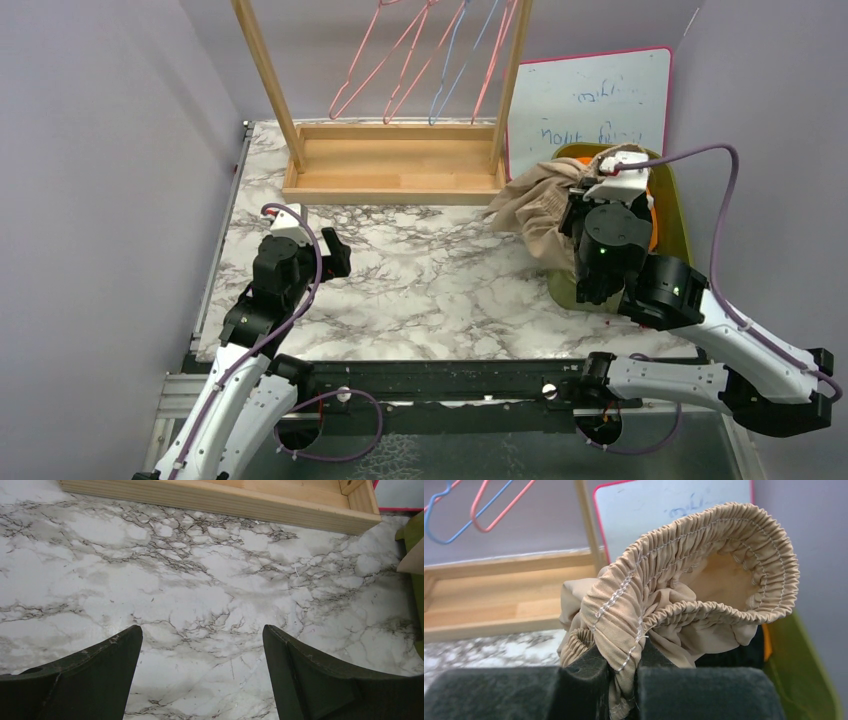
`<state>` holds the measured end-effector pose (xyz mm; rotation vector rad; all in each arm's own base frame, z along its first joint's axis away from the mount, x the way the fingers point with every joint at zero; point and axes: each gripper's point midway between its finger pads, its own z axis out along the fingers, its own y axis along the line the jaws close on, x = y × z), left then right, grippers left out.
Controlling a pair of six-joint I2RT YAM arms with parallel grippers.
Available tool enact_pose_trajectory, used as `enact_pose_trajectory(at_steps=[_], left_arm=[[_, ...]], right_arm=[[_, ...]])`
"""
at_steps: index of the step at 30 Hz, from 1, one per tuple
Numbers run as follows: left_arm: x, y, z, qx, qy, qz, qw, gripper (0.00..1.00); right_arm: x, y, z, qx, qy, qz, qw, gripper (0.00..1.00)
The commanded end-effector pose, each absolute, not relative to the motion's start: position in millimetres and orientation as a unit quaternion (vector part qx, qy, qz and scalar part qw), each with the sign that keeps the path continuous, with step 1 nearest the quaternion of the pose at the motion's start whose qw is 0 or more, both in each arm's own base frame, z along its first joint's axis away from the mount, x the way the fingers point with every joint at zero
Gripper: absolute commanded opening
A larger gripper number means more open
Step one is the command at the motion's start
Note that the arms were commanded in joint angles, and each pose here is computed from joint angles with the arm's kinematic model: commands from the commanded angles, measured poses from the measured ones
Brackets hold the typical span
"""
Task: Remove the shorts from the hanger
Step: Place the shorts in the basket.
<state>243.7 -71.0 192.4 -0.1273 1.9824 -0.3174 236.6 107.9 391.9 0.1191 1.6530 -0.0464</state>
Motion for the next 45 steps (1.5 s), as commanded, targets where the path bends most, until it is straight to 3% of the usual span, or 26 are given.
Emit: enact_pose_trajectory(at_steps=[1,9,19,22,25,36,45], left_arm=[[246,-68,197,-0.063,0.825,-0.131,0.546,0.92],[247,-69,196,-0.062,0.827,-0.132,0.543,0.92],[245,-71,196,-0.059,0.827,-0.139,0.542,0.92],[245,-72,195,-0.057,0.827,-0.141,0.541,0.92],[245,-73,195,-0.056,0.827,-0.142,0.541,0.92],[245,-74,195,-0.053,0.827,-0.146,0.54,0.92],[243,-73,198,-0.055,0.823,-0.147,0.546,0.92]], right_arm=[[232,67,443,0.106,0.69,-0.098,0.709,0.01],[221,36,481,0.122,0.675,-0.136,0.715,0.01],[260,19,446,0.11,0.673,-0.255,0.686,0.01],[276,-2,415,0.135,0.696,-0.286,0.644,0.01],[280,-21,390,0.171,0.728,-0.247,0.616,0.01],[306,-11,207,0.151,0.863,-0.185,0.445,0.01],[321,-11,109,0.193,0.914,-0.144,0.327,0.01]])
